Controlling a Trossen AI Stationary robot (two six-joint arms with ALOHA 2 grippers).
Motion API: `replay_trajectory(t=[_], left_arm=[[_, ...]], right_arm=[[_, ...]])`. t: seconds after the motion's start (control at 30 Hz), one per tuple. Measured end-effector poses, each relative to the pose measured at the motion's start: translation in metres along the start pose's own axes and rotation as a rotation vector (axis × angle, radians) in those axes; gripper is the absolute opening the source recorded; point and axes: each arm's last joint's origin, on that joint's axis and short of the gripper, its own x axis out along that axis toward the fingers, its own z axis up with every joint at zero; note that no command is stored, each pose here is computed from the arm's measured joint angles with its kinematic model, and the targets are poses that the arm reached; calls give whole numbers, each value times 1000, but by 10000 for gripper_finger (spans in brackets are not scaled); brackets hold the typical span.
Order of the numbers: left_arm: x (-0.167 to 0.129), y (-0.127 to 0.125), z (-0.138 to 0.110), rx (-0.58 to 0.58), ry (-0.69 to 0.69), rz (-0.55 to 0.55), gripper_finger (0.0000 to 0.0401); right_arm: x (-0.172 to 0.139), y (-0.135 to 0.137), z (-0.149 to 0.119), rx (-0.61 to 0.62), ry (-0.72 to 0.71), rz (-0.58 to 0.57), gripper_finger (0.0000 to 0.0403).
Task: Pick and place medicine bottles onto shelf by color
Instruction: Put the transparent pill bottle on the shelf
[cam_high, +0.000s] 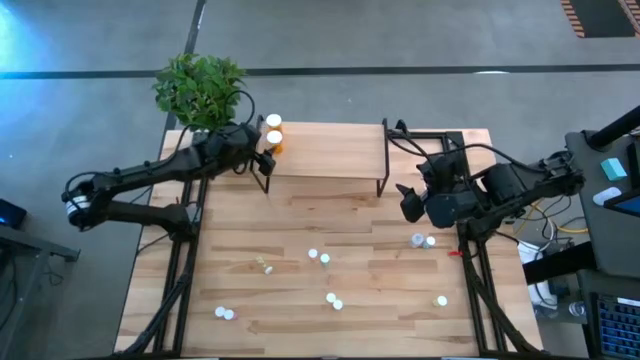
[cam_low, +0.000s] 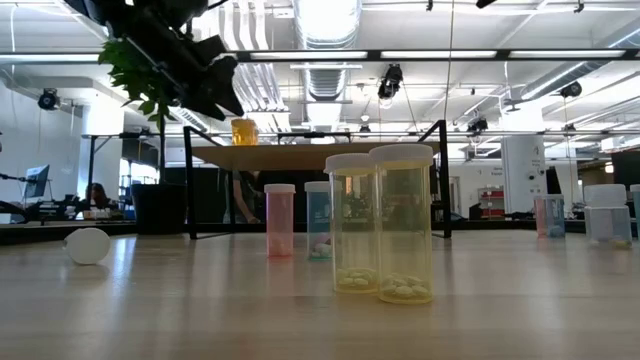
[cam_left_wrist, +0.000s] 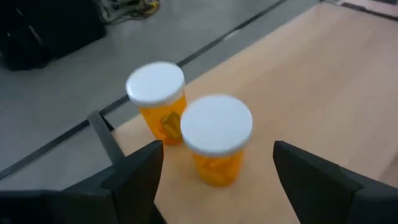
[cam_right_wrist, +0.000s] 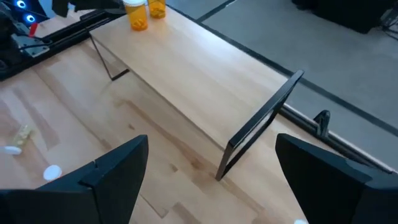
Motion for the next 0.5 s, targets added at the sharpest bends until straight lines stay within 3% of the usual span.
replay_trajectory(t=[0.5], left_arm=[[-23, -4, 0, 9, -12, -127, 286]], right_arm=[[36, 10, -46, 71, 139, -100, 343]])
